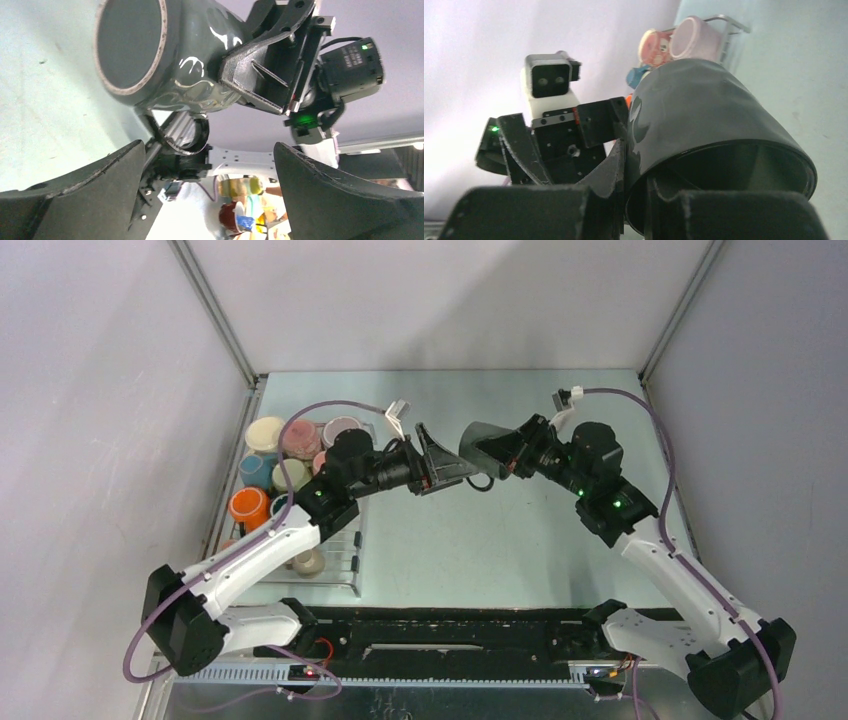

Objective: Unload the cups from the dish rack
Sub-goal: Place the cup at the center of the board.

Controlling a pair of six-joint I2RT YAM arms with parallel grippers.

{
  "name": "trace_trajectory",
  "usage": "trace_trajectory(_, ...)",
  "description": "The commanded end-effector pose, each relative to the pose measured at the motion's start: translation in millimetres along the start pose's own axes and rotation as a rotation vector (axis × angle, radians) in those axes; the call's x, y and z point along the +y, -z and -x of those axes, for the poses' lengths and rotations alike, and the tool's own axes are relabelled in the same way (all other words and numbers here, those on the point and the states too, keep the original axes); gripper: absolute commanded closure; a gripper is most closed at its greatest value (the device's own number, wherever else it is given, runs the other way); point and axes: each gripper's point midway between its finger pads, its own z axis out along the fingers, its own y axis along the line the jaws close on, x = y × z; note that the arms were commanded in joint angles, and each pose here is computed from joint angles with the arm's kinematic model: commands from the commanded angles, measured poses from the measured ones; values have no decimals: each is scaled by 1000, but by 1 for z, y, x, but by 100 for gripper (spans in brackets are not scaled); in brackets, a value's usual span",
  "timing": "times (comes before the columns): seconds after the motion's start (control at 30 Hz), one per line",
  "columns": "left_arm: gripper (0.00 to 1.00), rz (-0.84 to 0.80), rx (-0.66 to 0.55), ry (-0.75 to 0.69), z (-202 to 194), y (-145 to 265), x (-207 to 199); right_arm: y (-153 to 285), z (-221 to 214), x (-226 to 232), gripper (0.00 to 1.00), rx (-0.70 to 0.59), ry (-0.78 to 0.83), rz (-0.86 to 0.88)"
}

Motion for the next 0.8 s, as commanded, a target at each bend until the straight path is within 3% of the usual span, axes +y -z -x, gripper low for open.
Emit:
trace_trajectory(0.0, 0, 77, -10, -107, -3, 14, 13, 18, 26, 14, 100, -105, 113, -30)
trace_trajectory(0.37, 0, 281, -21, -310, 6, 46, 31, 38, 45, -69, 100, -87, 235, -471)
trace_trajectory(0.77, 0, 412, 18, -453, 4, 78, 44, 74, 117, -224, 100, -38, 185, -1094)
